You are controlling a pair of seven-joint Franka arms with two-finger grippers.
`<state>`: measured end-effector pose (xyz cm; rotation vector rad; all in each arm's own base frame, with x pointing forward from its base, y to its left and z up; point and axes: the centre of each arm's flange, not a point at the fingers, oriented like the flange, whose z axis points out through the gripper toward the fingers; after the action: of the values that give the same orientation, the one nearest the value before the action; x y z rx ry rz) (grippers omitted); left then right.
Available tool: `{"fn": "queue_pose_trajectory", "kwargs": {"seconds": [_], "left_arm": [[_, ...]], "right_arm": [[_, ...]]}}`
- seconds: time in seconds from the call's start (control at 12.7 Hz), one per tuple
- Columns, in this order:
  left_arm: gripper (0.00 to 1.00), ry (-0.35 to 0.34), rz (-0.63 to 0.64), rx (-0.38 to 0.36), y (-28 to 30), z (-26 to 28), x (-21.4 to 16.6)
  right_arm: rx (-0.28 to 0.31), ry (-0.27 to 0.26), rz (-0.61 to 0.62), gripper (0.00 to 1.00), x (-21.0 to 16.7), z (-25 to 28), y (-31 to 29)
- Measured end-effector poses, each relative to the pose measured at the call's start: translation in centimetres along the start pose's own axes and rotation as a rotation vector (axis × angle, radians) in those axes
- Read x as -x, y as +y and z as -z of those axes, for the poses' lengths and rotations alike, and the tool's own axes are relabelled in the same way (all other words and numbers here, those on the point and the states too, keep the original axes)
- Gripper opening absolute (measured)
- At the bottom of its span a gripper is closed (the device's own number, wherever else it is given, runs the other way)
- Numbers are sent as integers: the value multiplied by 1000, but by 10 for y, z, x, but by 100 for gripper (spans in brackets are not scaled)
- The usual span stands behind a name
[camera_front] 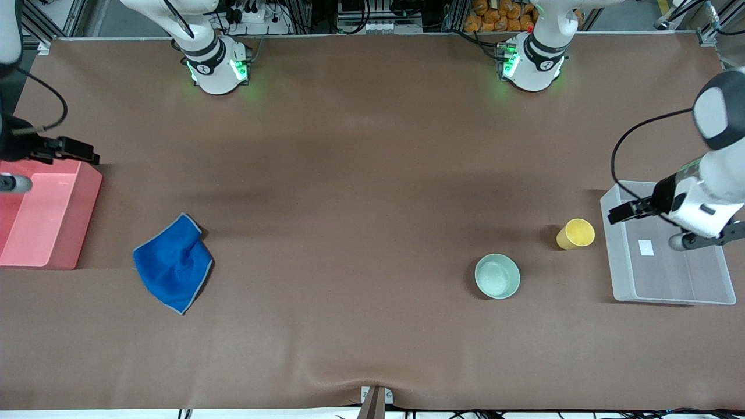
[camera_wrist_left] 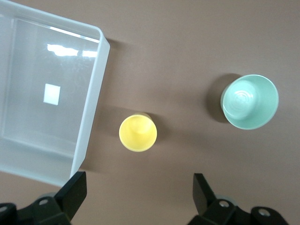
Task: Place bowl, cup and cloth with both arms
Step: 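Reach the left gripper to the yellow cup while the right gripper reaches the cloth, then grasp the yellow cup with the left gripper while the right gripper grasps the cloth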
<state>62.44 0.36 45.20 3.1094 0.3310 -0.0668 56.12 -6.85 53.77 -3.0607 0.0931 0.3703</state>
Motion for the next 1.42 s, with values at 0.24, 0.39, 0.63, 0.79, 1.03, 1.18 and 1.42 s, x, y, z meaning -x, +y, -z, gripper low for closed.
{"fn": "queue_pose_trajectory", "kwargs": {"seconds": [0.24, 0.39, 0.63, 0.79, 1.03, 1.18, 1.42], "left_arm": [[100, -20, 0, -5, 2, -43, -13], [100, -42, 0, -11, 2, -68, -17], [100, -1, 8, -5, -6, -113, -11], [94, 12, 9, -4, -13, -142, -2], [81, -27, -29, -42, -22, -171, 12], [80, -41, -46, -51, -33, -180, 16], [75, -31, -53, -50, -37, -194, 18]], "right_arm": [[-79, -53, -62, 100, -36, -53, 43], [-82, -51, -80, 100, -63, -87, 55], [-72, -43, -66, 100, -97, -133, 46], [-65, -24, -72, 100, -120, -170, 50], [-60, -34, -76, 100, -141, -218, 53], [-53, -21, -61, 100, -148, -228, 52], [-29, 5, 38, 100, -155, -241, 58]]}}
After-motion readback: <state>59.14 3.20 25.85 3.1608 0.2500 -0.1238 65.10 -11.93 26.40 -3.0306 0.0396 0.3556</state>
